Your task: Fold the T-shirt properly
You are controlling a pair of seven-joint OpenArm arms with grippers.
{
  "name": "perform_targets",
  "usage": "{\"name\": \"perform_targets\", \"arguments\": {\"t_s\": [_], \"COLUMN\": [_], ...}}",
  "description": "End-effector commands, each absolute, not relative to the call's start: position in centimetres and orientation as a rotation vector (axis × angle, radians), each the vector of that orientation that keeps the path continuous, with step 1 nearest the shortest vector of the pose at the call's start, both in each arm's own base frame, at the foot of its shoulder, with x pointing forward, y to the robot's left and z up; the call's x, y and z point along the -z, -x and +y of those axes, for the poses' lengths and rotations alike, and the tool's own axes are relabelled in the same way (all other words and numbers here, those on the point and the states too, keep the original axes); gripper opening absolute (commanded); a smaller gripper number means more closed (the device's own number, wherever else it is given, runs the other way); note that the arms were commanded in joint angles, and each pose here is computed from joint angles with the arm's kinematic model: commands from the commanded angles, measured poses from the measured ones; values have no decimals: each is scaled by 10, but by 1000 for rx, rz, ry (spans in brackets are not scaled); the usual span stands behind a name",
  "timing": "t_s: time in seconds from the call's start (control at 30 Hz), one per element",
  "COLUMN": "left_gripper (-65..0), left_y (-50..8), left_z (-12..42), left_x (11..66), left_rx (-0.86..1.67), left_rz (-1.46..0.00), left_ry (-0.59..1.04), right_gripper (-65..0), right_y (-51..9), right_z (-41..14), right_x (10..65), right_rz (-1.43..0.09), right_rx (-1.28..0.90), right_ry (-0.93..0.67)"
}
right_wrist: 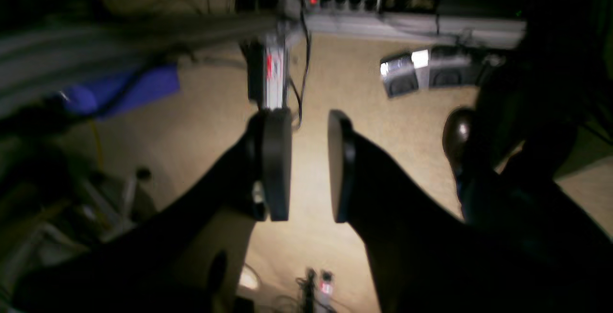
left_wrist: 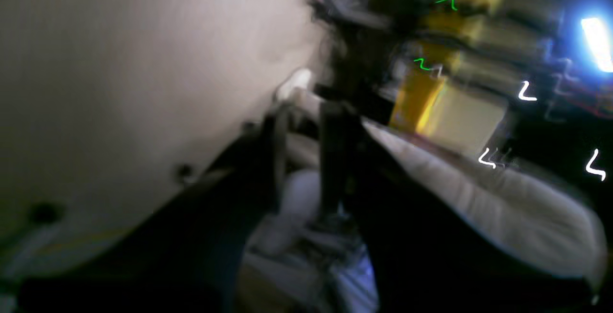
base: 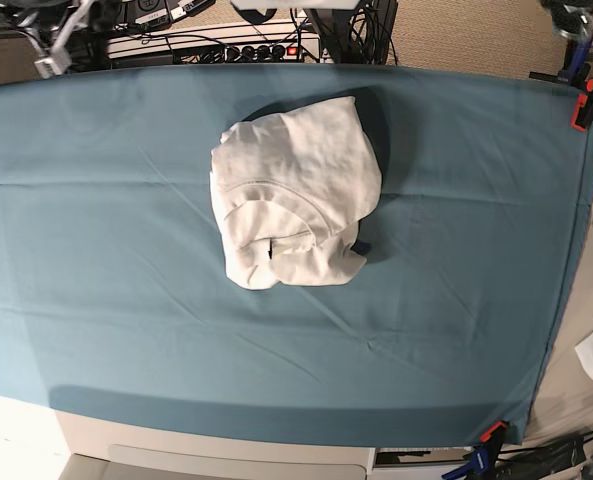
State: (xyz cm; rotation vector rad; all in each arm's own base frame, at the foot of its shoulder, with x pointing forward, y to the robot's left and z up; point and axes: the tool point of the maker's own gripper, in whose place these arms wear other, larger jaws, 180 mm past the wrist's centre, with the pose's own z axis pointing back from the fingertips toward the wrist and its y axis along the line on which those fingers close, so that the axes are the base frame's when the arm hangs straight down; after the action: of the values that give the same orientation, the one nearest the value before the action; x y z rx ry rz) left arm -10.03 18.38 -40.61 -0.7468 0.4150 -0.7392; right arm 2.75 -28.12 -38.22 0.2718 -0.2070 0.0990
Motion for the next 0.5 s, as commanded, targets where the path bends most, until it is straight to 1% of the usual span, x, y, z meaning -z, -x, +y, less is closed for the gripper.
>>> {"name": "perform_targets", "arguments": {"t_s": [0.0,0.07,0.17,0.3,0.4,0.47], "left_gripper": [-539,-539,-538,-538,-538,-538], "left_y": [96,93,100,110,115,113], "left_z": [186,188,186,174,162,165], "left_x": [418,450,489,532,557,576], "left_rx": [709,643,510,333,263,234], "left_rz": [369,286,215,157,123,89], "left_ry": [723,665,631,616,603,530], "right_gripper": [-509,-509,-509,-509,-509,-509], "right_y": [-29,-23,2,42,68,79], "right_z": [-282,-281,-281,-277,-278,-279], "right_x": [385,405,447,507,546,567], "right_rz": [-217,-204,-133,-51,-8,-2], "right_rx": [-109,-109,-90,3,95,156], "right_ry": [-264,-253,-246,-275,-280,-274]}}
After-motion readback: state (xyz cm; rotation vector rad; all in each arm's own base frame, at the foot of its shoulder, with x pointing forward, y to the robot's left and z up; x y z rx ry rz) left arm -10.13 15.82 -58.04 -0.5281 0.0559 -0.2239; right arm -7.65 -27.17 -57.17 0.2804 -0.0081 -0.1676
